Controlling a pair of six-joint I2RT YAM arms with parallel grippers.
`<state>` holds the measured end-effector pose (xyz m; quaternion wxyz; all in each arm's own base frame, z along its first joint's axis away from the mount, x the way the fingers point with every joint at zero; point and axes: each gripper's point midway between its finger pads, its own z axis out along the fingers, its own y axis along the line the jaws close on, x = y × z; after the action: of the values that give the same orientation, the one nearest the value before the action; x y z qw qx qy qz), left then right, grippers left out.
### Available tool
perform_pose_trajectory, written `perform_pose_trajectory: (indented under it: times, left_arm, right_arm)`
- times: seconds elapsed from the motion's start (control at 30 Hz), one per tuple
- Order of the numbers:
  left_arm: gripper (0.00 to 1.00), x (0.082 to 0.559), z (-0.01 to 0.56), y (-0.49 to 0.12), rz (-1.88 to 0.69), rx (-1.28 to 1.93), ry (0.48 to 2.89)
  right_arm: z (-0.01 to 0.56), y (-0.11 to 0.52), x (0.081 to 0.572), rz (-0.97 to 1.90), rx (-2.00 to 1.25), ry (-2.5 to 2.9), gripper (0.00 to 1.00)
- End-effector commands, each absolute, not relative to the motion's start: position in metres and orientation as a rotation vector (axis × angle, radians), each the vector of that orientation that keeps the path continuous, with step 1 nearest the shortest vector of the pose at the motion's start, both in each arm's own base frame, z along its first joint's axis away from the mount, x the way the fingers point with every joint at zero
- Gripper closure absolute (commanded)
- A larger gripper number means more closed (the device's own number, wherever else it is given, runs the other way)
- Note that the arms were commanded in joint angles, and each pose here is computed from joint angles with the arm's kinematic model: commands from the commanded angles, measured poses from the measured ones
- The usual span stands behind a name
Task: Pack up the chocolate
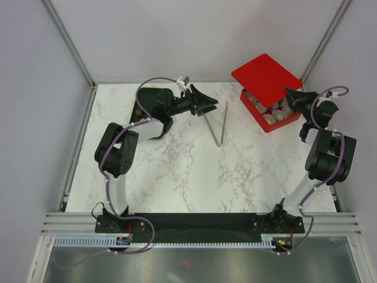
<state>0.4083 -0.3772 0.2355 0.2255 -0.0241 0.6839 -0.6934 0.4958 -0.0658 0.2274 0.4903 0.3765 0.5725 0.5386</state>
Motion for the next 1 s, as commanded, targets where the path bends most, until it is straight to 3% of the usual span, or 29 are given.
perform_pose_trajectory:
  times: [0.0, 0.07, 0.1, 0.13, 0.53, 0.67, 0.97]
  left_arm:
    - [0.40, 0.377, 0.292, -0.381, -1.916, 0.143, 1.741]
    - [0.40, 0.363, 0.315, -0.379, -1.927, 0.182, 1.695]
    - [0.40, 0.361, 0.236, -0.377, -1.792, -0.061, 2.129]
    - [0.36, 0.357, 0.229, -0.372, -1.678, 0.123, 2.084]
    - [0.33, 0.275, 0.261, -0.353, -1.601, 0.302, 2.238]
    - [0.27, 0.272, 0.259, -0.343, -1.487, 0.377, 2.237]
    - [0.26, 0.277, 0.249, -0.337, -1.412, 0.381, 2.255]
  right_arm:
    - [0.243, -0.076, 0.500, 1.233, 0.836, 1.424, 1.00]
    - [0.229, -0.079, 0.501, 1.192, 0.880, 1.472, 1.00]
    - [0.228, -0.081, 0.503, 1.171, 0.871, 1.483, 1.00]
    - [0.225, -0.083, 0.504, 1.167, 0.880, 1.490, 1.00]
    - [0.194, -0.108, 0.523, 1.186, 0.952, 1.467, 1.00]
    - [0.187, -0.113, 0.529, 1.179, 0.964, 1.457, 1.00]
    - [0.170, -0.117, 0.537, 1.195, 0.986, 1.459, 1.00]
